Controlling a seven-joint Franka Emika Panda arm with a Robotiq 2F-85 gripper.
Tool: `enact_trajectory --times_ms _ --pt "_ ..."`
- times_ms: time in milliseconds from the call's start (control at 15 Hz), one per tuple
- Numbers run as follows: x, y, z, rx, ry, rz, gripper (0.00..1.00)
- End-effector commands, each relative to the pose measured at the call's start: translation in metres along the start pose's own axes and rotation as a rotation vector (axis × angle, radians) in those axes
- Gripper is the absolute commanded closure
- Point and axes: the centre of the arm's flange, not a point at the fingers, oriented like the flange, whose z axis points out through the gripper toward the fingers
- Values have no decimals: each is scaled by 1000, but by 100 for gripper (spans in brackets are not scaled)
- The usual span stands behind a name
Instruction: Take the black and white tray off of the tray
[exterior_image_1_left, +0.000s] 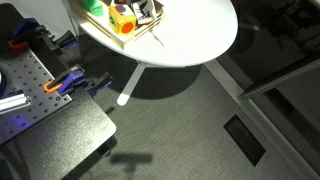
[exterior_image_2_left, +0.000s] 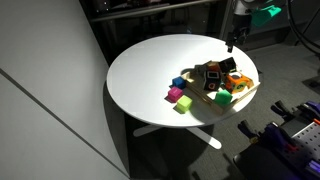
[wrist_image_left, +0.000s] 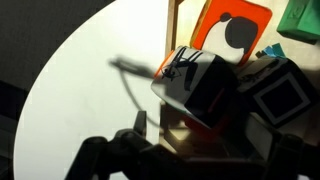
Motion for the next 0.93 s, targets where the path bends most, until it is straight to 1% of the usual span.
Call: enact_trajectory --times_ms 0,267,867 --pt "1 -1 9 14 26 40 0" --pt "6 -10 23 -8 22 62 0" --pt "2 -37 49 -48 4 186 0"
